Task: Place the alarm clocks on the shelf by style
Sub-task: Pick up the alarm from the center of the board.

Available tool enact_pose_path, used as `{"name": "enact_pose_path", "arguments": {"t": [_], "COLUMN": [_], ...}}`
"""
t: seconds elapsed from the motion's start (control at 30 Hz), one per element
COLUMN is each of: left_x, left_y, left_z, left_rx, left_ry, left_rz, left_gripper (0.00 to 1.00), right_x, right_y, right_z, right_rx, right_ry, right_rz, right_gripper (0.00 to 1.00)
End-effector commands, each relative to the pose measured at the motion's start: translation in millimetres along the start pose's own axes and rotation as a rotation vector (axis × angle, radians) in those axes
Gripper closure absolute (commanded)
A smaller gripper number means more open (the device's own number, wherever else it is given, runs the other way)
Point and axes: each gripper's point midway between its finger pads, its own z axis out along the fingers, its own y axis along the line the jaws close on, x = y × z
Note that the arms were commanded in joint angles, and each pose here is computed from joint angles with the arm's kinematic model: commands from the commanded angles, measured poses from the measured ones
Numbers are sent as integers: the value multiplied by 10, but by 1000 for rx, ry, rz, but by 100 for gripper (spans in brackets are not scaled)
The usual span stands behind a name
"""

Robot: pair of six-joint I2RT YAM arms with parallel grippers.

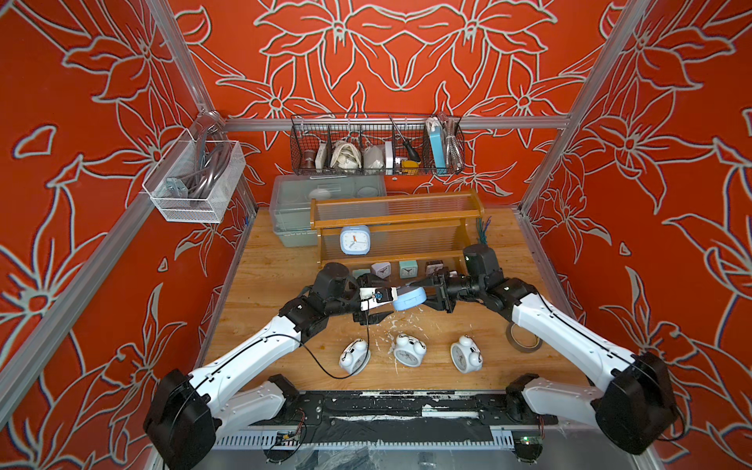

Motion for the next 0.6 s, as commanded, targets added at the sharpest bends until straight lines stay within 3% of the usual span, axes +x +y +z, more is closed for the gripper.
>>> {"name": "enact_pose_path", "arguments": {"t": [0.0, 0.57], "left_x": [-68, -58], "left_y": [-26, -85], "left_z": [83, 229], "left_rx": [0, 0], "left_ry": [-25, 23], "left_rz": [0, 11], "left_gripper": [20, 48], "right_x": [33, -29], "right_y": [36, 2], "right_z": [-49, -5], "right_rx": [-31, -21], "right_ry": [-4, -11], "right_rz": [-14, -14], "right_gripper": [73, 72]}}
